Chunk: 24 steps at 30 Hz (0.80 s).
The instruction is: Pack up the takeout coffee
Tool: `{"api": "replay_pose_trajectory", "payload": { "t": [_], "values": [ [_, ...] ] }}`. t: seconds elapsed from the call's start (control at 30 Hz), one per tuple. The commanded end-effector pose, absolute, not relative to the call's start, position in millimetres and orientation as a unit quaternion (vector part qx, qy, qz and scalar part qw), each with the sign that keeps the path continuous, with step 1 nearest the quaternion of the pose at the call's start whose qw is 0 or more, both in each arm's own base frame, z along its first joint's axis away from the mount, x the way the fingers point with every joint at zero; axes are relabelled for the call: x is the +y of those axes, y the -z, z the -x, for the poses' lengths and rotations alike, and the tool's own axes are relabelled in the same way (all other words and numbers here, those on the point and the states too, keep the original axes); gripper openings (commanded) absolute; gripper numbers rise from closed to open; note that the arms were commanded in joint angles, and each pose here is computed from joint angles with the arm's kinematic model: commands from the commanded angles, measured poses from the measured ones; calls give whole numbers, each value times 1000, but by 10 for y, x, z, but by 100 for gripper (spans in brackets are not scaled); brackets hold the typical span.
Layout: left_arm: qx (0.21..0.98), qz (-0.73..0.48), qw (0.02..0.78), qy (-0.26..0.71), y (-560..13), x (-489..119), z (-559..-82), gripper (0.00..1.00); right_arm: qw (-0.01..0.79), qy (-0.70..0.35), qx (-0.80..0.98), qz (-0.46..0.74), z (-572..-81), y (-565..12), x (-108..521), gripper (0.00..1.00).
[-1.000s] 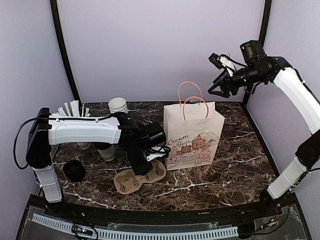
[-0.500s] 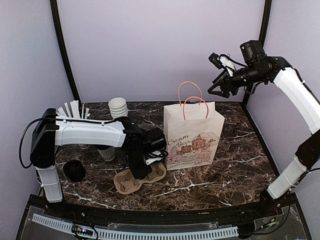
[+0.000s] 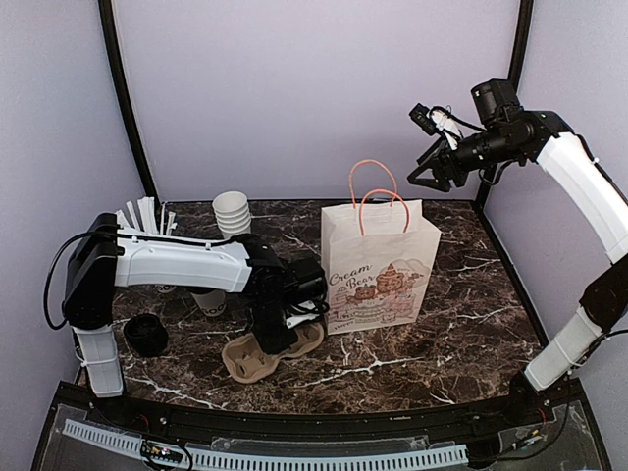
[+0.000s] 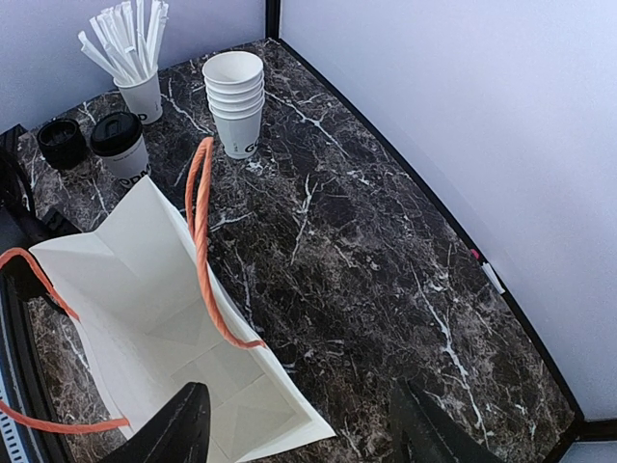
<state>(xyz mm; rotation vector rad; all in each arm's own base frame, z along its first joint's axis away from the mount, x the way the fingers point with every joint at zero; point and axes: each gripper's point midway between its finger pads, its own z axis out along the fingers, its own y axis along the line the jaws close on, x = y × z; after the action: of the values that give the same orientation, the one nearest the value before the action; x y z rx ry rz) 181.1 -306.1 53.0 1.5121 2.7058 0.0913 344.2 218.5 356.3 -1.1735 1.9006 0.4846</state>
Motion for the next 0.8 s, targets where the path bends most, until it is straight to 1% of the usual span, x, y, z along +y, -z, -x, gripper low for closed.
{"api": "replay_pose_trajectory", "payload": {
  "t": [0.0, 0.27, 0.57, 0.63, 0.77],
  "values": [
    [868, -496, 19, -34, -608, -3022, -1784, 17, 433, -198, 746, 466, -3468, -3683, 2211, 64],
    [861, -506, 49, -8, -988, -3055, -1779, 13, 445, -207, 731, 475, -3487, -3831, 2270, 64],
    [862, -497, 93, 42, -1488, -3025, -1685, 12, 440, -241, 668, 550, -3455, -3735, 2514, 68],
    [861, -495, 106, 56, -1609, -3039, -1674, 12, 436, -244, 666, 554, -3501, -3681, 2566, 69],
    [858, -490, 134, 81, -1863, -3056, -1658, 12, 396, -272, 656, 582, -3437, -3535, 2652, 70]
  ]
}}
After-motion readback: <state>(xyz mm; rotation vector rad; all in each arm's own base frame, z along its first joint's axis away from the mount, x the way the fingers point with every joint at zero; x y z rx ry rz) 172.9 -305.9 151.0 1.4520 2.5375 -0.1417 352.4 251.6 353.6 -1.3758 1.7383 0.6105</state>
